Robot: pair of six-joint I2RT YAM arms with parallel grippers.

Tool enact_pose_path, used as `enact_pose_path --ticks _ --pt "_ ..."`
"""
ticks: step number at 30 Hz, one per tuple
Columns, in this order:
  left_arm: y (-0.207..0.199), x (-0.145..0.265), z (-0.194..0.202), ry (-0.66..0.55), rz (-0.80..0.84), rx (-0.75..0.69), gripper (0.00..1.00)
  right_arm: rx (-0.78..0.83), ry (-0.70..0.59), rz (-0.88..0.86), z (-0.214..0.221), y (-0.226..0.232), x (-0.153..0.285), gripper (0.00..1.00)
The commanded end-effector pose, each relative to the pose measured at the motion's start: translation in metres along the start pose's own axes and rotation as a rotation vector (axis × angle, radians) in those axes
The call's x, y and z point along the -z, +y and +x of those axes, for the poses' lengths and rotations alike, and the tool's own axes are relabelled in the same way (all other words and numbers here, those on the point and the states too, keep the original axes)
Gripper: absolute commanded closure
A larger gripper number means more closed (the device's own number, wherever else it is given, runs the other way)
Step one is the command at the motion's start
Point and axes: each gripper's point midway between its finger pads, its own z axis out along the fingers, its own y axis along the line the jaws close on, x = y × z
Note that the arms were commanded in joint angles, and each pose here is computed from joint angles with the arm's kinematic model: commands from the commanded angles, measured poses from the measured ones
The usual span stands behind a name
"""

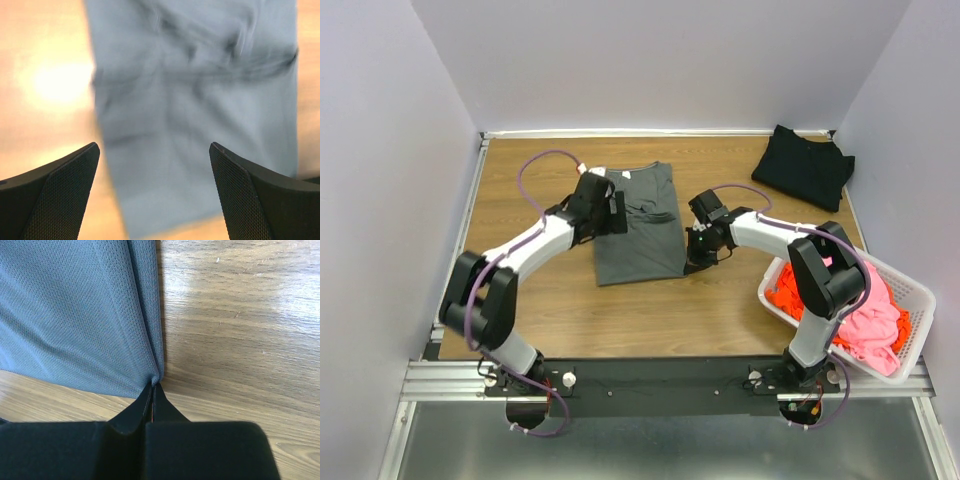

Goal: Fold and stack the t-shirts
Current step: Fold the tshirt

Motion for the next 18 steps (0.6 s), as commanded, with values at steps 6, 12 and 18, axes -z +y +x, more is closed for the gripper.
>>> enact_pose_path --ticks 6,12,18 --pt "0.007 0.055 0.1 0.128 -0.106 0.079 0.03 -0.005 0.089 0.108 0.031 -0.028 -0.006 0.96" --pt "0.021 0.061 0.147 0.192 -0.142 0.145 0.09 -0.01 0.081 0.129 0.036 -0.034 -0.004 0.96" --pt "0.026 0.056 0.152 0.177 -0.165 0.191 0.19 -0.009 0.073 0.13 0.036 -0.034 -0.002 0.96"
